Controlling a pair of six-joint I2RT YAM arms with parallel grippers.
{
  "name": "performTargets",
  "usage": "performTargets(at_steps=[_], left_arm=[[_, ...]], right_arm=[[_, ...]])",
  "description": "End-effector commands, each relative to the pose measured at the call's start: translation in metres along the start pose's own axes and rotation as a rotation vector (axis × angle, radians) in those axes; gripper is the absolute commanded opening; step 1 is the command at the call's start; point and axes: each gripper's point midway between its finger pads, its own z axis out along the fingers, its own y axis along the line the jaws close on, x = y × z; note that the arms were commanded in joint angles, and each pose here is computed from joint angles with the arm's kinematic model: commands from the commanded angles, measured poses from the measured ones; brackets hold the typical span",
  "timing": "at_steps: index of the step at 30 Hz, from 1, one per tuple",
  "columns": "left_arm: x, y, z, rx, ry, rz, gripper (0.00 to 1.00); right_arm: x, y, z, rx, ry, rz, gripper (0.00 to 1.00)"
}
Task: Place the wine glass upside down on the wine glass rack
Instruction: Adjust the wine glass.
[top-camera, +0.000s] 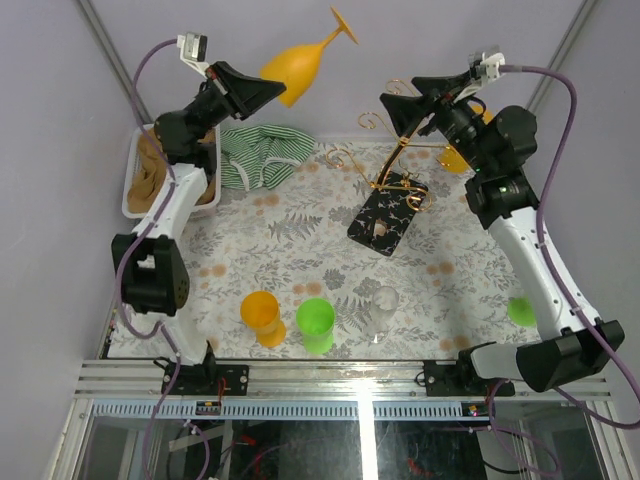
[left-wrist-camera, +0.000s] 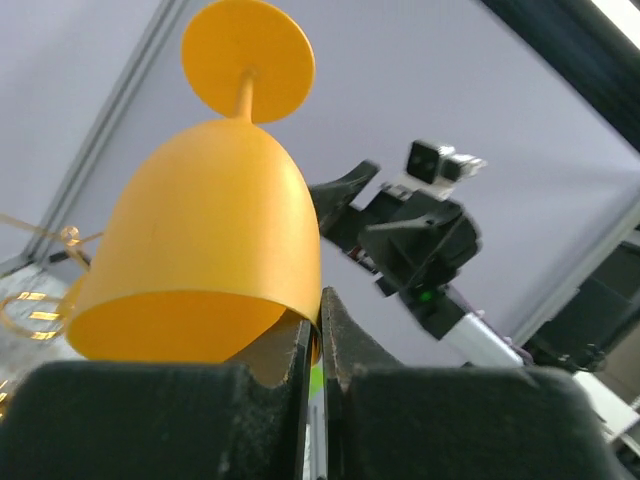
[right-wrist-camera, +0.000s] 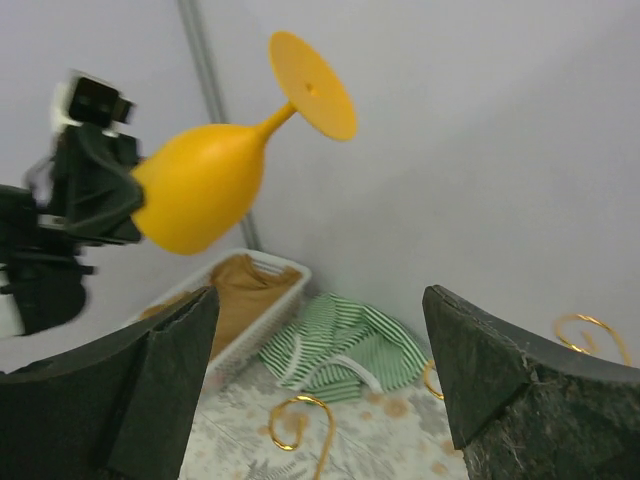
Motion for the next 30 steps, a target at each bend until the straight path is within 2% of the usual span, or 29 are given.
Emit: performTargets(at_steps=[1,3,4,6,14,21,24,30], left_arm=[[0.012,0.007,0.002,-0.225,0.174,0.183,0.0],[0.01,0.021,-0.006,-0.382,0.224,0.25,0.0],[0.006,0.024,-0.011,-0.439,0.255,0.339,0.0],[0.004,0.025,-0.021,-0.54,0.295,0.391,0.0],[0.017,0.028,-0.07,-0.824,0.375,0.388,0.0],[0.032,0.031,-0.121,-1.043,0.39,0.393,0.0],[0.041,0.033,-0.13,-1.062,0.393,0.373,0.0],[0.051,0.035,-0.137,-1.064,0.402,0.352,0.0]], right_arm=[[-0.011,-0.042,-0.025,0.295,0.151,-0.14,0.9],[-0.013,-0.058,-0.038,0.408,0.199,-0.173,0.9],[-0.022,-0.067,-0.045,0.474,0.204,-0.197,0.9],[-0.025,-0.078,-0.057,0.558,0.242,-0.23,0.91],[0.003,-0.121,-0.096,0.821,0.426,-0.293,0.92],[0.019,-0.152,-0.13,1.033,0.487,-0.348,0.97],[0.031,-0.167,-0.126,1.042,0.499,-0.303,0.98],[0.05,-0.181,-0.077,0.943,0.525,-0.206,0.99]])
